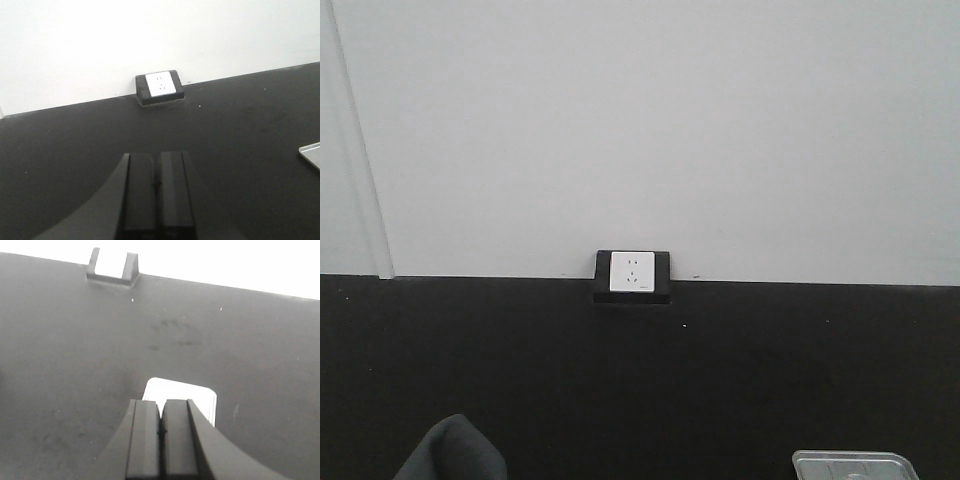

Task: Wipe beaker with gray cloth and return to tray

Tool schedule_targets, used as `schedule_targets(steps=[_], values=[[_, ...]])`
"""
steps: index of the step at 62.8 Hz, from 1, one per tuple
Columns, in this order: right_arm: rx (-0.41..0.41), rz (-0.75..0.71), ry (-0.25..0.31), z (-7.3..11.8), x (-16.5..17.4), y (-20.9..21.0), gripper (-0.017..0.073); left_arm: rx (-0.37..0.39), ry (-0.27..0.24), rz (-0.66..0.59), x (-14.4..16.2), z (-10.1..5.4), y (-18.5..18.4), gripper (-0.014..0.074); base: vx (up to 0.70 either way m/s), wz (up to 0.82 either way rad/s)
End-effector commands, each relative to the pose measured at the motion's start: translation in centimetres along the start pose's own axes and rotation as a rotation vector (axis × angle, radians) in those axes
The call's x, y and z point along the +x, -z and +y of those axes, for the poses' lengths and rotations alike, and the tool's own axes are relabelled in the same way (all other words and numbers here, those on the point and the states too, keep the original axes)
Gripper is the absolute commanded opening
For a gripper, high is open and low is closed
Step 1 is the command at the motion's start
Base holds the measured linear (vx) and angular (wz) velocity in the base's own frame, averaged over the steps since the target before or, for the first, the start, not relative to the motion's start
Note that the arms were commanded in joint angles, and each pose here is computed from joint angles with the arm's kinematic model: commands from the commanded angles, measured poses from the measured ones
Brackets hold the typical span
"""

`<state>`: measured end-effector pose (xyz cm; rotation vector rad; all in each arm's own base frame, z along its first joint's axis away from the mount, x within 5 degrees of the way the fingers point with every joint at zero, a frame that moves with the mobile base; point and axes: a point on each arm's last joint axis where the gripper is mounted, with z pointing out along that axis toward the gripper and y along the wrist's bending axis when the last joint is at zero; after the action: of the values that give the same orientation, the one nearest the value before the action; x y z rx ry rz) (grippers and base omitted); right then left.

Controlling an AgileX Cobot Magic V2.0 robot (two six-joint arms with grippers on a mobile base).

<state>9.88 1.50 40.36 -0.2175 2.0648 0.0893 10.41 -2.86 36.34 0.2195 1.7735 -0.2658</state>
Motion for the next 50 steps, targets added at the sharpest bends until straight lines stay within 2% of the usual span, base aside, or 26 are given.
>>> schedule_targets(steps=[1,4,16,19,25,31,47,48,50], values=[[0.014,-0.091,0.003,-0.1,-1.2,0.6,-0.0011,-0.022,-0.002,-0.085,-0.9,0.1,0.6,-0.0008,0.0,0.0],[0.014,-0.091,0.003,-0.1,-1.2,0.6,-0.0011,-0.034,-0.011,-0.082,-0.2,0.1,0.9,-0.0008,0.0,0.0],[0.015,-0.091,0.004,-0.1,-1.2,0.6,-0.0011,-0.153,0.086,-0.215,4.8,1.0,2.9,-0.0006,0.0,0.0],[0.015,-0.091,0.004,-0.1,-1.2,0.6,-0.0011,-0.169,0.082,-0.246,5.9,1.1,3.3,-0.0006,0.0,0.0],[0.015,-0.091,0.004,-0.1,-1.2,0.6,-0.0011,-0.19,0.036,-0.295,8.5,1.1,4.2,-0.0006,0.0,0.0],[0.015,-0.091,0.004,-0.1,-1.2,0.6,-0.0011,-0.194,0.011,-0.352,10.8,1.1,4.7,-0.0006,0.0,0.0],[0.012,-0.072,0.003,-0.1,-1.1,0.3,-0.0011,-0.2,0.022,-0.31,16.1,1.7,2.2,-0.0006,0.0,0.01],[0.012,-0.069,0.003,-0.1,-1.0,0.3,-0.0011,-0.201,0.035,-0.281,17.5,1.9,1.7,-0.0006,0.0,0.0],[0.012,-0.069,0.003,-0.1,-1.0,0.3,-0.0011,-0.202,0.035,-0.263,17.6,1.9,1.6,-0.0006,0.0,0.0]])
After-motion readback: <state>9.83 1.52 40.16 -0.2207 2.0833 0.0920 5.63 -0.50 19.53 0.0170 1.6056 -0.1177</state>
